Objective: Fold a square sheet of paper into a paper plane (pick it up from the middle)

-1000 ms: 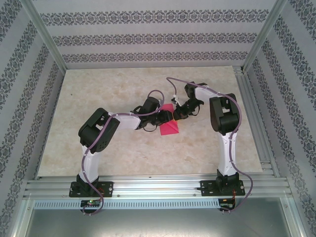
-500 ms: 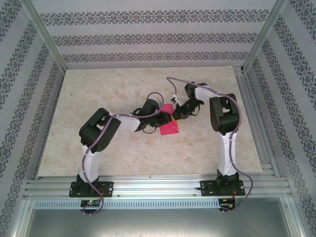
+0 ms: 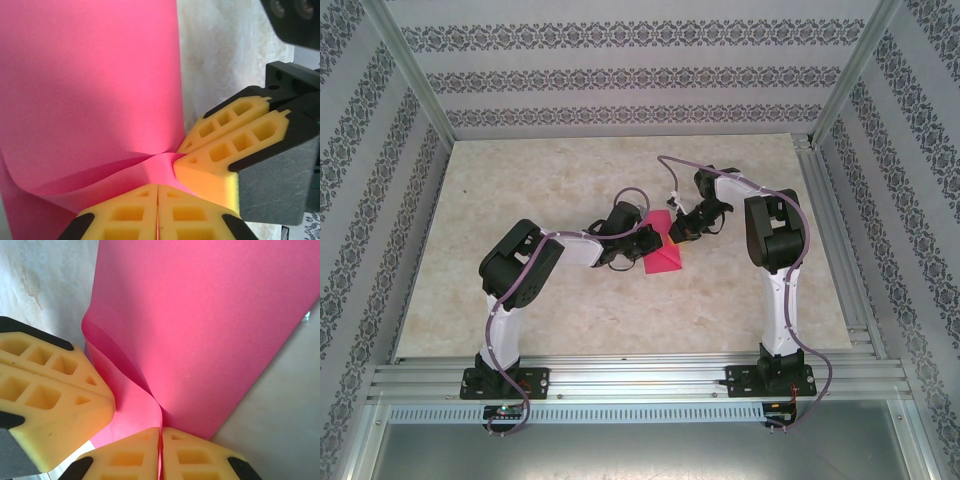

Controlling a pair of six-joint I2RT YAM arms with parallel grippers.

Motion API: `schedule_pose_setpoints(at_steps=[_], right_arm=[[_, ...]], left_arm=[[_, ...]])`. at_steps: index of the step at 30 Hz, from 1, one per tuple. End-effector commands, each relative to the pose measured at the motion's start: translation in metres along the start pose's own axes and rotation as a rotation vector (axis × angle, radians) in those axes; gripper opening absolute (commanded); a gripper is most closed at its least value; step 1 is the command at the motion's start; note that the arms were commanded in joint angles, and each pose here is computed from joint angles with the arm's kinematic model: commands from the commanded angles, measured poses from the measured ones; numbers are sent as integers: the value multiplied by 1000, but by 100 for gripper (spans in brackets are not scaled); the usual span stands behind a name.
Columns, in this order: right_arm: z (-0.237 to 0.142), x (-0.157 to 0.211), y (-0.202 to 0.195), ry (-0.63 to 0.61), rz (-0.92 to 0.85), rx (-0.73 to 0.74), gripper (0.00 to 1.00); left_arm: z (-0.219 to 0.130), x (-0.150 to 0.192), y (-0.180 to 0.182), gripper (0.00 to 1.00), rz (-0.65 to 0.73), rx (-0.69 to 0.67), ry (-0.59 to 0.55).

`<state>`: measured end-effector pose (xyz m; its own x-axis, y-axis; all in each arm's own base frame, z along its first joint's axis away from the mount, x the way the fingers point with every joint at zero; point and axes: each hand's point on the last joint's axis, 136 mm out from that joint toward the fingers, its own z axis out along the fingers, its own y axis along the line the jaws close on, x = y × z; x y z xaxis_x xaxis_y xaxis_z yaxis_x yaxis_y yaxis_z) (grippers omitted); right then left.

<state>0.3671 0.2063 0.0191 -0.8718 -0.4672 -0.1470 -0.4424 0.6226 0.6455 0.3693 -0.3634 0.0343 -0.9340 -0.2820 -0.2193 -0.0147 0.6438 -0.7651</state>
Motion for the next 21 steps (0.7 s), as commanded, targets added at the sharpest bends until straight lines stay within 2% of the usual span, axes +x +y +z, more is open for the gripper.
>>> schedule_pose_setpoints(at_steps=[1, 10, 14, 19, 21], right_arm=[[-4, -10, 2, -31, -9, -21, 10], [-6, -14, 4, -42, -3, -28, 11], [-10, -14, 2, -39, 15, 0, 18], [-35, -20, 12, -126, 58, 42, 27], [-50, -23, 18, -201, 80, 59, 29]], left_arm=[[2, 0, 0, 8, -13, -21, 1], [6, 11, 21, 7, -36, -93, 31], [7, 11, 26, 7, -44, -105, 31], [7, 12, 25, 7, -43, -107, 30], [8, 11, 25, 7, -44, -104, 28]])
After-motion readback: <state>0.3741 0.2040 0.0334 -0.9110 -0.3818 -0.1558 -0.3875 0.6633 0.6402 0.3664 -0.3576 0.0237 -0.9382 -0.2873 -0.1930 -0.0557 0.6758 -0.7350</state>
